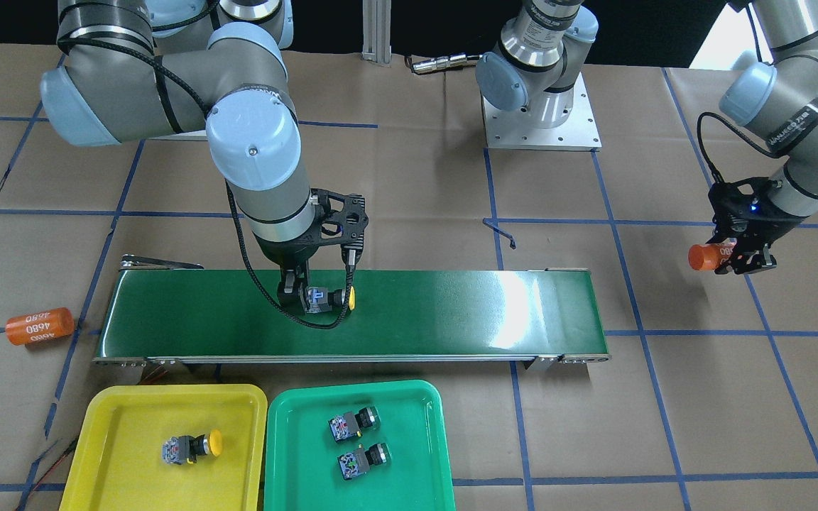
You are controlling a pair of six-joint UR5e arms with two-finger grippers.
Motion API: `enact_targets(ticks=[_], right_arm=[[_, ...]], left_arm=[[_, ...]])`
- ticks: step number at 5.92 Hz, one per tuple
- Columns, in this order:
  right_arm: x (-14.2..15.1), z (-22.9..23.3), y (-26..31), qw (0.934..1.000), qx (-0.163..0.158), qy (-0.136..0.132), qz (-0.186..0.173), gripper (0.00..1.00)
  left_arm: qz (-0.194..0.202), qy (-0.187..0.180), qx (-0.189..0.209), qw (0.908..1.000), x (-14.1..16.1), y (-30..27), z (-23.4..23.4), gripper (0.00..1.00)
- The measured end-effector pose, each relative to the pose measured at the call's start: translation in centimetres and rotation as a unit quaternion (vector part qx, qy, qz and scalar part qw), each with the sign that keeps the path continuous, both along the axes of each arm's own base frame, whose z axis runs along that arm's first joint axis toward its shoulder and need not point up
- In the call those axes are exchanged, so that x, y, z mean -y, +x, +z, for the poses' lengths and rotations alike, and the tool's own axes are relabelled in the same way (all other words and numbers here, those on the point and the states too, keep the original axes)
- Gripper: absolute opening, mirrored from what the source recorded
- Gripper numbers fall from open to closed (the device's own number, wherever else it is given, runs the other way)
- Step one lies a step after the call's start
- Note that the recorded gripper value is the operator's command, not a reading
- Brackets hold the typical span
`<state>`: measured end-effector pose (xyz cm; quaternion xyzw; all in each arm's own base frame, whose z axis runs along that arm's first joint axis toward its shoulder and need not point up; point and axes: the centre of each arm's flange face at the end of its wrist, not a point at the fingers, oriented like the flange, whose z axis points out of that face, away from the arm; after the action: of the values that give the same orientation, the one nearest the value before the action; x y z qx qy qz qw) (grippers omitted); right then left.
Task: Sort buttons by color to trays
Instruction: 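Move right gripper to next yellow button while left gripper grasps orange capacitor, then grasp the yellow button with the right gripper while left gripper lowers capacitor onto belt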
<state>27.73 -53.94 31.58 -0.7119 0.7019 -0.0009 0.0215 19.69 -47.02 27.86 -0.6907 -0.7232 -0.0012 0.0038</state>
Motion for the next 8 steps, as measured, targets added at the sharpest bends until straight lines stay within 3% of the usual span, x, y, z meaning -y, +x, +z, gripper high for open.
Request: enact_targets(ticks=[2,4,5,6,7,8], right_arm=[[-0.5,-4.7,-3.6,0.9995,0.007,-0.028,0.016,1.0],[-0.1,-6.5,-8.7,0.9997,0.008,-0.022,0.005,0.97],[0.0,-6.7,-9.6,0.9998,0.008,-0.02,0.002,0.8],[0.1,-6.8,-9.9,0.9998,0.008,-0.019,0.001,0.55],[0.1,-6.8,-10.2,0.9998,0.005,-0.019,0.0,0.4],[0.2,-6.6,-10.8,0.9998,0.001,-0.021,-0.004,0.19]], left_arm=[[0.013,0.013,-0.003,0.9998,5.0,-11.8,5.1,0.0],[0.002,0.02,-0.003,0.9998,6.4,-21.9,4.7,0.03],[-0.018,0.02,-0.001,0.9996,7.0,-25.7,2.8,0.04],[-0.034,0.013,0.002,0.9993,7.6,-28.1,1.2,0.12],[-0.041,0.01,0.002,0.9991,7.8,-29.2,0.2,0.43],[-0.043,0.007,0.001,0.999,8.0,-29.5,-0.5,0.46]])
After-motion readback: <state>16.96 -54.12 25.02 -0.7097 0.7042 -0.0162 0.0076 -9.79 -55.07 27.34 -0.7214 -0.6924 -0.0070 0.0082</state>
